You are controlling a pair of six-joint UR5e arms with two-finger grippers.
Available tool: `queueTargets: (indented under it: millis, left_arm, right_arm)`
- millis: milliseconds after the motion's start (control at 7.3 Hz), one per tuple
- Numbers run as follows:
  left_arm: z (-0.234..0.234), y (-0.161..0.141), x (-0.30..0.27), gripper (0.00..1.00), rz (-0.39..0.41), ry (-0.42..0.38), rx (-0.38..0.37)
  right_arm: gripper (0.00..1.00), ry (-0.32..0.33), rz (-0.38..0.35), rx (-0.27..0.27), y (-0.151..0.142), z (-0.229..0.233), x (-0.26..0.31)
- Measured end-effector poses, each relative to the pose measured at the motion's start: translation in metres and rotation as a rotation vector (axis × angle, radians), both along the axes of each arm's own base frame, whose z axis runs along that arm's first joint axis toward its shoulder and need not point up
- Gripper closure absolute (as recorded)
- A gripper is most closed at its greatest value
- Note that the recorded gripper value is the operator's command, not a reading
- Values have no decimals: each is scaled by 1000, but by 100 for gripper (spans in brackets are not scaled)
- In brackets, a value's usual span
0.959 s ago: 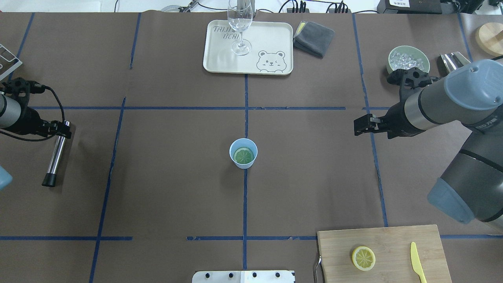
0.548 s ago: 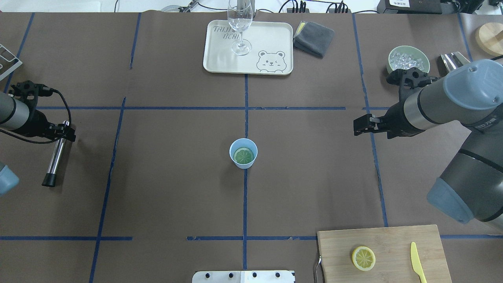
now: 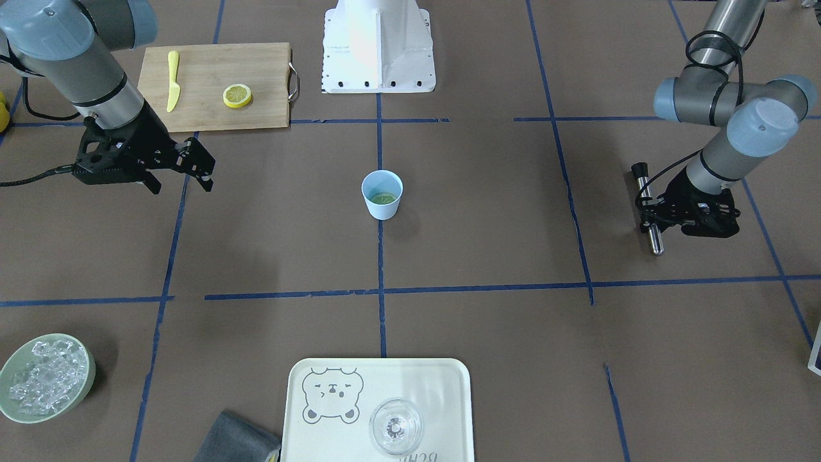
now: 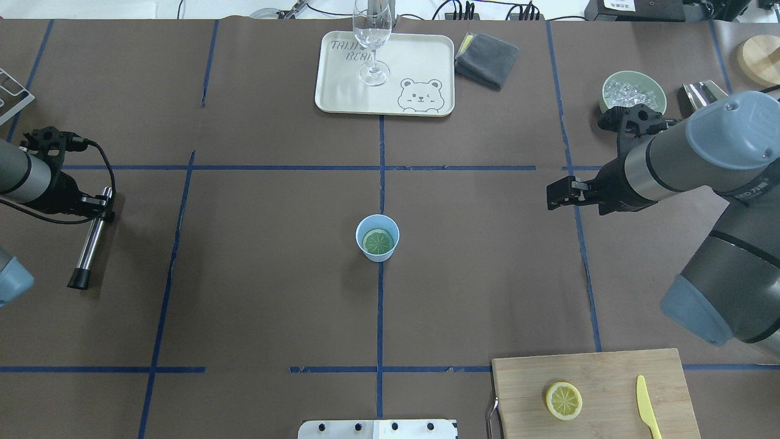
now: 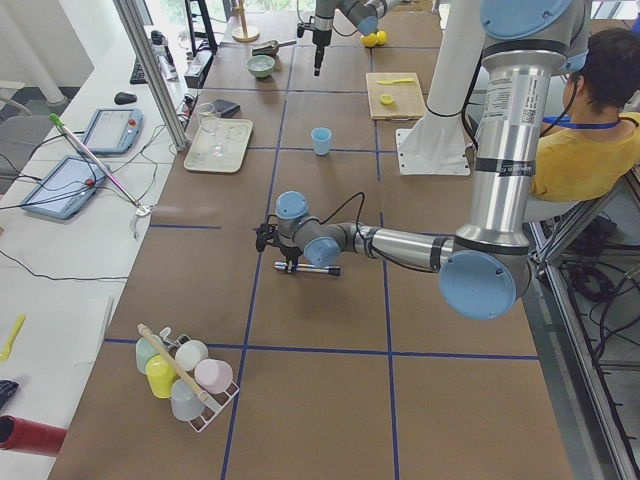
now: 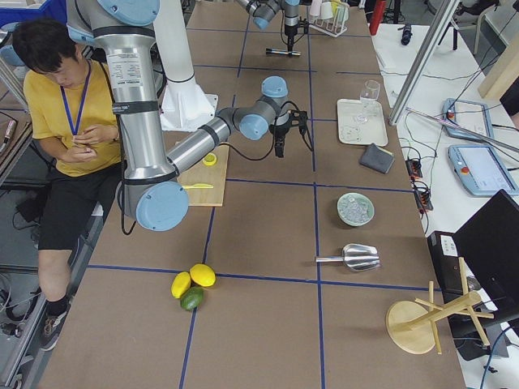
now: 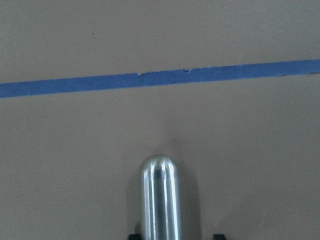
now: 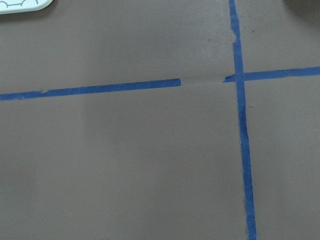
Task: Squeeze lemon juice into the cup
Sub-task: 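Grasp the steel muddler with the left gripper and lift it, then carry the muddler upright over the blue cup with the left gripper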
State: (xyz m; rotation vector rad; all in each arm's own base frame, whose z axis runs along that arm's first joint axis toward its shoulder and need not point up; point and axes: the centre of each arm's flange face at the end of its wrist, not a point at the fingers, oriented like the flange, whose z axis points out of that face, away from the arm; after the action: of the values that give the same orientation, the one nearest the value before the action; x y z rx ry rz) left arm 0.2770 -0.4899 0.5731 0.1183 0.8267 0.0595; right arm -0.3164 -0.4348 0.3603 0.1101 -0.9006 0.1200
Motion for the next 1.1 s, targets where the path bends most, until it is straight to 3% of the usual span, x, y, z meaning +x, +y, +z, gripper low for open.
queueTargets:
  millis: [411,685,959,1096]
  left_arm:
    - [-78,6,-5,100,0,73,97]
    - [-204,13,13,100,29,197,257]
    - [-329,19,82,100,75,307,433]
    - [-381,25,101,100,49,348,551]
  right_arm:
    - [0,-1,0,1,0,-1,0]
    - [0,-2,1,5,-1,-1,2]
    - [0,2,5,6,-2,0,4]
    - [0,-1,8,9,-2,-2,5]
